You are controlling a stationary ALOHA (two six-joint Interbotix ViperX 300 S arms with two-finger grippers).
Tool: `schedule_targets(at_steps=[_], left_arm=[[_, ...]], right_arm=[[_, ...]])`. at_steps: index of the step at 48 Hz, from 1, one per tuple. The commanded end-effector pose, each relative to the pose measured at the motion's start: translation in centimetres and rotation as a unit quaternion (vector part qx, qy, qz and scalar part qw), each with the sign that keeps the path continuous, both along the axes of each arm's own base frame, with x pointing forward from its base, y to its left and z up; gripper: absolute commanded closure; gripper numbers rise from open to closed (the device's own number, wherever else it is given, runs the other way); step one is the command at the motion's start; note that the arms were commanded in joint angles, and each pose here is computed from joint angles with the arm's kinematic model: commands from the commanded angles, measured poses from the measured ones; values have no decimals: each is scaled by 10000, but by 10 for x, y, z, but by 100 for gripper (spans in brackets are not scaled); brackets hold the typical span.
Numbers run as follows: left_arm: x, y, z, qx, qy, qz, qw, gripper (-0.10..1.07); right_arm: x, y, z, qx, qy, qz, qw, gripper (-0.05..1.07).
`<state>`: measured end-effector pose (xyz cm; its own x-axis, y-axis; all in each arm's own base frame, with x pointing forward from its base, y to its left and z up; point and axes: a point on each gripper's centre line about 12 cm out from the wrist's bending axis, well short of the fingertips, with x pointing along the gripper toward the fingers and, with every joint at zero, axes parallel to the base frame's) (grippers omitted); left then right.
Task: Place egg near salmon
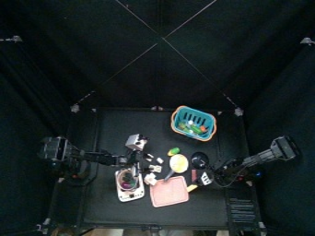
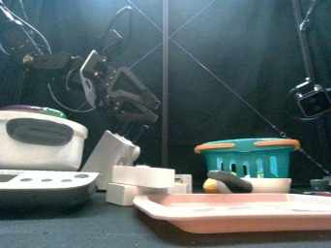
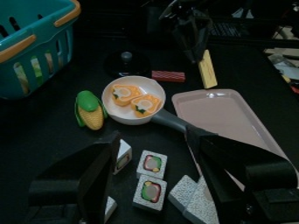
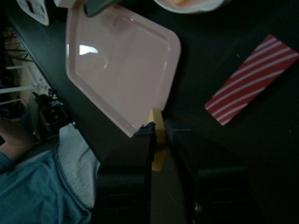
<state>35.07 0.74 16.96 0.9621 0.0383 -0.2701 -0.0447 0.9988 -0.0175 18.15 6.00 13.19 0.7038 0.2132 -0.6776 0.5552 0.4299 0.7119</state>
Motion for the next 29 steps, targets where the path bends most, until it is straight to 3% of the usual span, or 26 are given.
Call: schedule_targets(at_steps=[1,22,29], left_arm=[[2,0,9,21,-161,-12,9999,4],[2,0,8,21,-153,-12,9999,4],[2,0,8,21,-153,-4,9999,4]], right_arm=[[-2,5,1,28,80,18,10000,48],[-19,-4,-9,-329,817,-516,9948,46],[-21,-7,-10,-378,950,-642,9927,37]])
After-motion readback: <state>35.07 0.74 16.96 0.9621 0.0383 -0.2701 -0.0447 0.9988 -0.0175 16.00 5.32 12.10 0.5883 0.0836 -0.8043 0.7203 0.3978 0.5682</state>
